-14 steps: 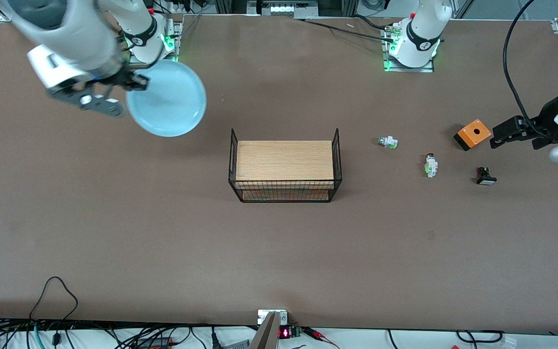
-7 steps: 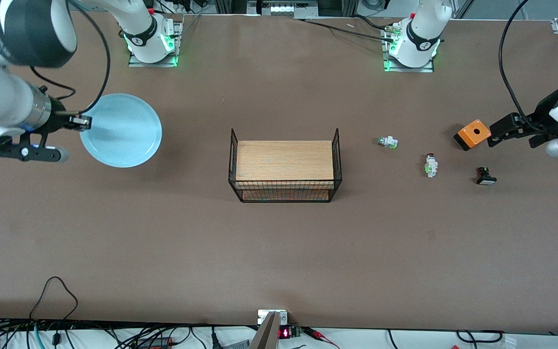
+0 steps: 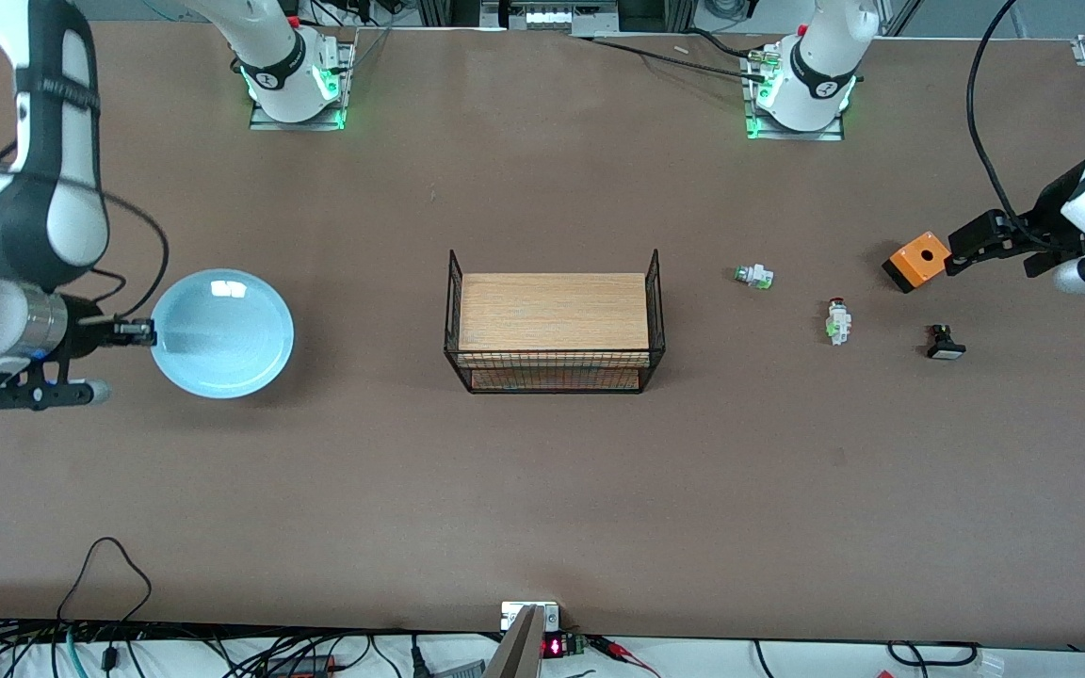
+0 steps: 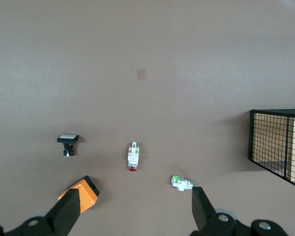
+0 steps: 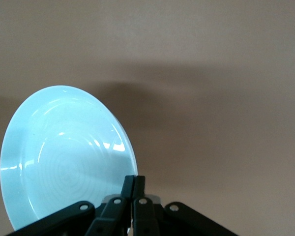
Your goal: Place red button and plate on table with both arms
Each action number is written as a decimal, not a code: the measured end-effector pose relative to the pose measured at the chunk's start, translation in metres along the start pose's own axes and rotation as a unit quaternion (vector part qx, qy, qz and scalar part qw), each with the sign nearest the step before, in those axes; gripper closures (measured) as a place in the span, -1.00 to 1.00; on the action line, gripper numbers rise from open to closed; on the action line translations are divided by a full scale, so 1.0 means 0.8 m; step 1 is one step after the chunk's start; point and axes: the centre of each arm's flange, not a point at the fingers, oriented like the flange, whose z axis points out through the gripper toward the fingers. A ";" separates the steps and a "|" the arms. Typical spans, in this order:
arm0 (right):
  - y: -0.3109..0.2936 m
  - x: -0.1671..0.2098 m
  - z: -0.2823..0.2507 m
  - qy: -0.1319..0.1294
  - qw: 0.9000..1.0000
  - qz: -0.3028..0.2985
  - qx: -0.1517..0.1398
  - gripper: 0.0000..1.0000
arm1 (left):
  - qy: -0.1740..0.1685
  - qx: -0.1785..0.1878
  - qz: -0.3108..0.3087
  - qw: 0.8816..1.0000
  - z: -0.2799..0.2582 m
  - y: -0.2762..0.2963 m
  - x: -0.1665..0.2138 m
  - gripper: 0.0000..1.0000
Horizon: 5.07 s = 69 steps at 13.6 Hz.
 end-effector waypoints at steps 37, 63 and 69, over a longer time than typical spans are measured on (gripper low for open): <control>0.081 0.062 0.096 0.066 0.991 -0.082 0.082 -1.00 | 0.000 0.000 0.004 1.000 -0.004 0.005 -0.003 -1.00; -0.010 -0.115 -0.213 0.097 0.993 -0.049 -0.041 -1.00 | -0.002 0.000 -0.003 1.000 -0.003 -0.005 -0.004 -1.00; -0.007 -0.192 -0.208 0.080 0.995 -0.046 -0.028 -1.00 | -0.002 0.000 -0.004 1.000 -0.003 -0.005 -0.004 -1.00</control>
